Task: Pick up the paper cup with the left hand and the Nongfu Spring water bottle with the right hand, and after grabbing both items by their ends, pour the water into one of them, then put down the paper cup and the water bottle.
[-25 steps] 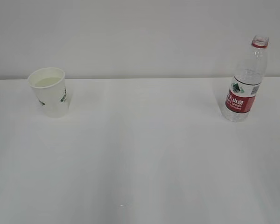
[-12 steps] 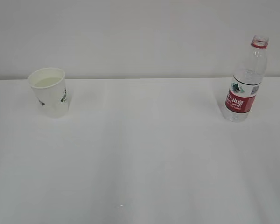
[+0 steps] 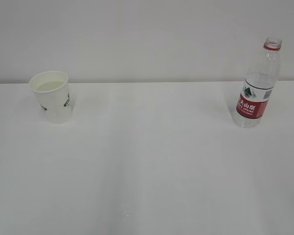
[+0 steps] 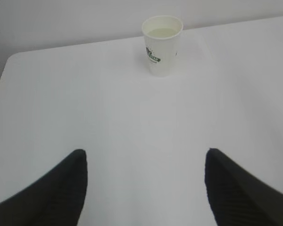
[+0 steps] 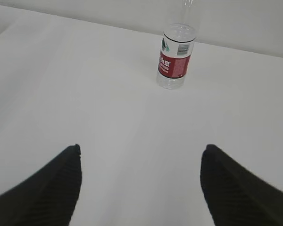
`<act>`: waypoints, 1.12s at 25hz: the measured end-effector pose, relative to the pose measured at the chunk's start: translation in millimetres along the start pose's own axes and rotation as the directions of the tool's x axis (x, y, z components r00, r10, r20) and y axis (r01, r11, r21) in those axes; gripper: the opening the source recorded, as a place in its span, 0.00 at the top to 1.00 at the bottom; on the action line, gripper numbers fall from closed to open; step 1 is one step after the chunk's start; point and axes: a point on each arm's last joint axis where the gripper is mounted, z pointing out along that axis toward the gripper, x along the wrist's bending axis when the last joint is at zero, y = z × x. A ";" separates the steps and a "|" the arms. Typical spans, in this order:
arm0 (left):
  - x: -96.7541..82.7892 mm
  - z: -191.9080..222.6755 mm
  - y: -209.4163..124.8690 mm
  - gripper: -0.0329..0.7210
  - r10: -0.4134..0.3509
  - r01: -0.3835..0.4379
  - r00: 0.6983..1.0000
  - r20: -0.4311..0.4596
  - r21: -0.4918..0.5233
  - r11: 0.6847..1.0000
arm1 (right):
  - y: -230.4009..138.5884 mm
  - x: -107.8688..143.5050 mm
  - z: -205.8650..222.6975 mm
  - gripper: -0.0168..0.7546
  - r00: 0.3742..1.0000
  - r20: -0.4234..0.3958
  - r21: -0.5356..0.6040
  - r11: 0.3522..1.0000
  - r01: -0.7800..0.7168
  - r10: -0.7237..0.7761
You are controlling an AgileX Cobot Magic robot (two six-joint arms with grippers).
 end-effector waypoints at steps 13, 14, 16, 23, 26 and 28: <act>-1.8 -5.1 -9.8 0.26 0.045 -0.045 0.999 0.027 0.011 0.999 | -29.3 1.4 -14.4 0.21 0.997 0.066 0.059 0.997 -0.051 0.047; -2.0 -2.3 -12.4 0.26 0.046 -0.046 0.999 0.027 0.028 0.999 | -30.5 1.3 -12.9 0.21 0.997 0.066 0.065 0.996 -0.054 0.050; -2.4 2.8 -17.6 0.26 0.047 -0.049 0.998 0.028 0.059 0.997 | -31.6 1.2 -11.6 0.21 0.996 0.067 0.071 0.996 -0.057 0.052; -4.9 15.4 -24.7 0.26 0.042 -0.045 0.998 0.044 0.074 0.996 | -31.7 0.2 -11.7 0.21 0.995 0.079 0.070 0.995 -0.067 0.061; -5.1 15.4 -24.1 0.26 0.041 -0.044 0.998 0.046 0.068 0.997 | -31.7 0.2 -11.7 0.21 0.995 0.079 0.070 0.995 -0.069 0.063; -5.3 15.7 -24.4 0.26 0.040 -0.043 0.998 0.048 0.069 0.997 | -31.7 0.0 -11.7 0.21 0.995 0.081 0.070 0.995 -0.071 0.066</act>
